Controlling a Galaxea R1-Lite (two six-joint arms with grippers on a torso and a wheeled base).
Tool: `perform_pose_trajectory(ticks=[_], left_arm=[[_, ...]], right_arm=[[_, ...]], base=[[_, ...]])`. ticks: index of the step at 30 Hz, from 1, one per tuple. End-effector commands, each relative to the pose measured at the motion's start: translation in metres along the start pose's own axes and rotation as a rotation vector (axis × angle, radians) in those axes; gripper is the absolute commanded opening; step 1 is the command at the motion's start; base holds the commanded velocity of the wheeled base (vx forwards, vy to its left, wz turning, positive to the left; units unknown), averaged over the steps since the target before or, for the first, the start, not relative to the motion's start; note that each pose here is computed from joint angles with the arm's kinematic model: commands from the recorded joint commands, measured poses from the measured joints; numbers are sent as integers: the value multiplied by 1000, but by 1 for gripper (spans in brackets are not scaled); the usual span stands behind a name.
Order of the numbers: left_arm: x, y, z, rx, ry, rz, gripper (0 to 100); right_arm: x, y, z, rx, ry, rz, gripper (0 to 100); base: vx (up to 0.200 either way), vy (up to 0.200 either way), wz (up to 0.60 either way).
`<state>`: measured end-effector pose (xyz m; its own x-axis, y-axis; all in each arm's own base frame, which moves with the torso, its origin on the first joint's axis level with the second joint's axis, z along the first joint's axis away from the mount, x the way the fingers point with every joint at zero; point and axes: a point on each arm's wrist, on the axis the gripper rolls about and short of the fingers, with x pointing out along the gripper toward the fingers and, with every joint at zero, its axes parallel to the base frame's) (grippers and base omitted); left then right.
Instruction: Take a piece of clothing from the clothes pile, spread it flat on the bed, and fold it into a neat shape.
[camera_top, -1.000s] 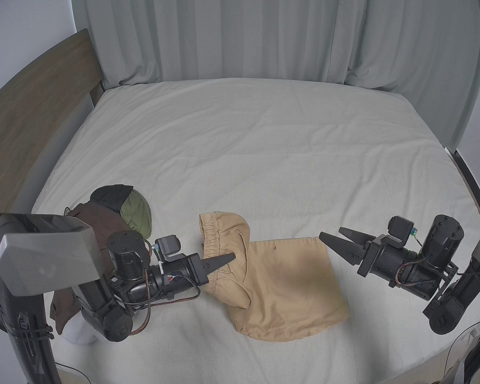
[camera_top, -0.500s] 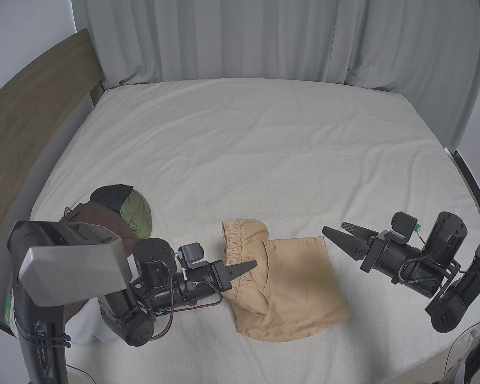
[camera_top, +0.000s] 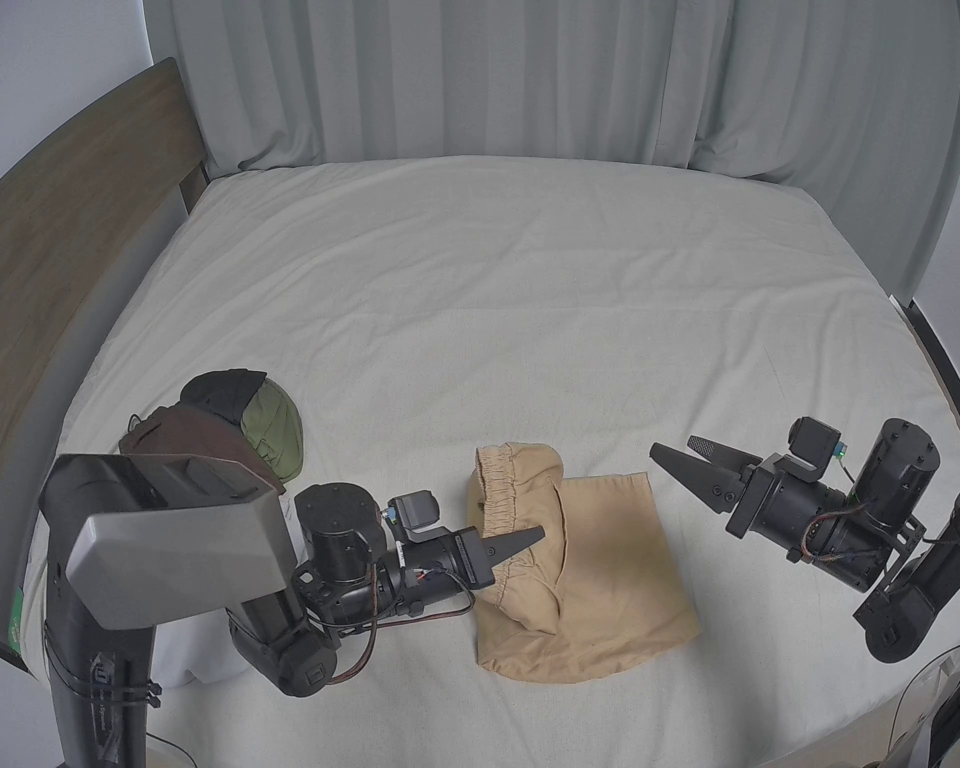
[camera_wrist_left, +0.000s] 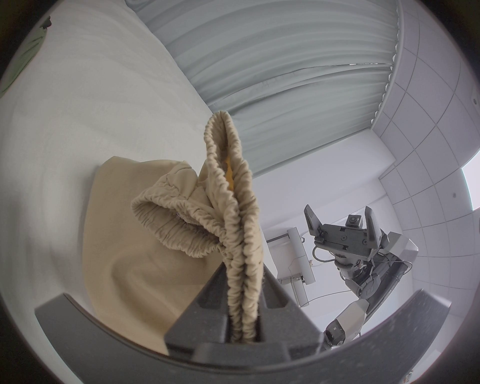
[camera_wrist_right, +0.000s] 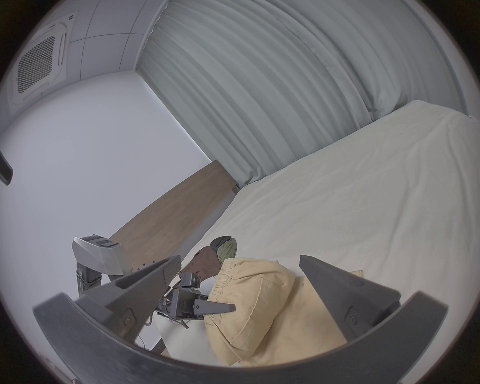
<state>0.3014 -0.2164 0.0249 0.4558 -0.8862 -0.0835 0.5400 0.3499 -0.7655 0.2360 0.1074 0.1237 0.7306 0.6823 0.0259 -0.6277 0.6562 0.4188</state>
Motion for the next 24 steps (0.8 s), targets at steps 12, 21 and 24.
perform_pose_trajectory(ticks=[12,21,24], left_arm=[[29,3,-20,-16,4,-11,0],[36,4,-21,-11,-8,-13,0],[37,6,-23,-11,-5,-12,0]], right_arm=[[-1,-5,5,-3,-14,-8,100],[-1,-7,4,-3,-11,-13,100],[-1,-7,4,-3,-10,-12,100]], base=[[0,0,0],[0,0,0],[0,0,0]])
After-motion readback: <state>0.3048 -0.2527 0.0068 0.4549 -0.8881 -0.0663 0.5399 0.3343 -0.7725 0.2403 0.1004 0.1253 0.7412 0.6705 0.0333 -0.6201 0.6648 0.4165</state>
